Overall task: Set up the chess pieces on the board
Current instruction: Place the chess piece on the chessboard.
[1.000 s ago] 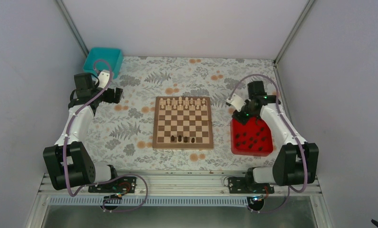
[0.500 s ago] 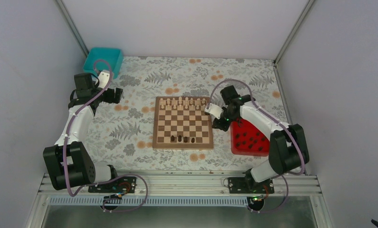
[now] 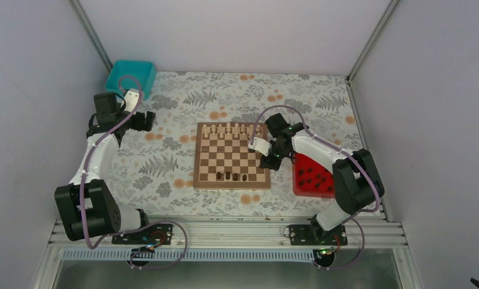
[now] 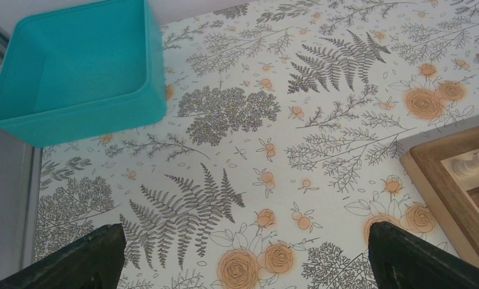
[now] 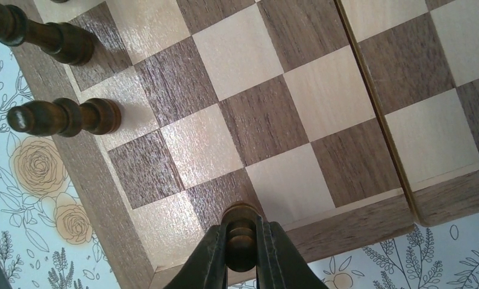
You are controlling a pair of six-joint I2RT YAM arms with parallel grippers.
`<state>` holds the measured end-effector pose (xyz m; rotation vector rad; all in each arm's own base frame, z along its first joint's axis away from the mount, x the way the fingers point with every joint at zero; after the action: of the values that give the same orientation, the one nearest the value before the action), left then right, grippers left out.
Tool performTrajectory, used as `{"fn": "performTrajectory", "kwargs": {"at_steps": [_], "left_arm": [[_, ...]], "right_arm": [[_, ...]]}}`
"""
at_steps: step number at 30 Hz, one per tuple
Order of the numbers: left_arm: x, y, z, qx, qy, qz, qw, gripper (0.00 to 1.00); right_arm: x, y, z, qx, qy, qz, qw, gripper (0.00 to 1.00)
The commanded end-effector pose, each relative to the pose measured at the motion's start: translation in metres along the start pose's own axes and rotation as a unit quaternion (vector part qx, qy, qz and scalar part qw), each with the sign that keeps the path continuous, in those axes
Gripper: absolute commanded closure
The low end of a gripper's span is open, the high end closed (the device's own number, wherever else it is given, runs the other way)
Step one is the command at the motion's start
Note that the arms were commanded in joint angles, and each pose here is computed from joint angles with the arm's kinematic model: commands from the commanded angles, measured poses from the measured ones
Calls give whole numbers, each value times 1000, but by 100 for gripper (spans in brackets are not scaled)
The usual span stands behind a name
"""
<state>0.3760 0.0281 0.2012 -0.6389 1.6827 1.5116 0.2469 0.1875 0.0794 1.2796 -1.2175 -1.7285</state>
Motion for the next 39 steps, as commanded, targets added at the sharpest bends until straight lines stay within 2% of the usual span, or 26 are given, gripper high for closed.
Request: {"fn": "performTrajectory", "kwargs": {"at_steps": [1, 13, 27, 35, 39], "left_arm": [[-3, -1, 0, 8, 0, -5, 1000, 0], [-2, -3, 1, 6, 0, -3, 1000, 0], [0, -4, 2, 5, 1, -1, 1000, 0], [-1, -3, 2, 5, 1, -2, 1000, 0], [-1, -3, 3, 4, 1, -2, 1000, 0]], "right_arm": [[1, -9, 2, -5, -4, 5, 1000, 92], [3, -19, 13, -29, 3, 22, 999, 92], [8, -14, 8, 1, 2, 36, 999, 91], [4, -8, 11, -4, 7, 28, 1000, 78], [1, 2, 11, 6, 11, 19, 1000, 65]]}}
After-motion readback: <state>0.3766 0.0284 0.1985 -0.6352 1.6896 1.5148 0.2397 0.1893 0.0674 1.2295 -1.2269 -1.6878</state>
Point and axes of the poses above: each gripper's point midway between its finger pads, its own y axis back along the fingers, its own z axis along the line the jaws close on, x = y × z, the point moved 2 cm from there along y, back along the fingers, and after that the axes turned 4 degrees about y, right-handed, at the moved point
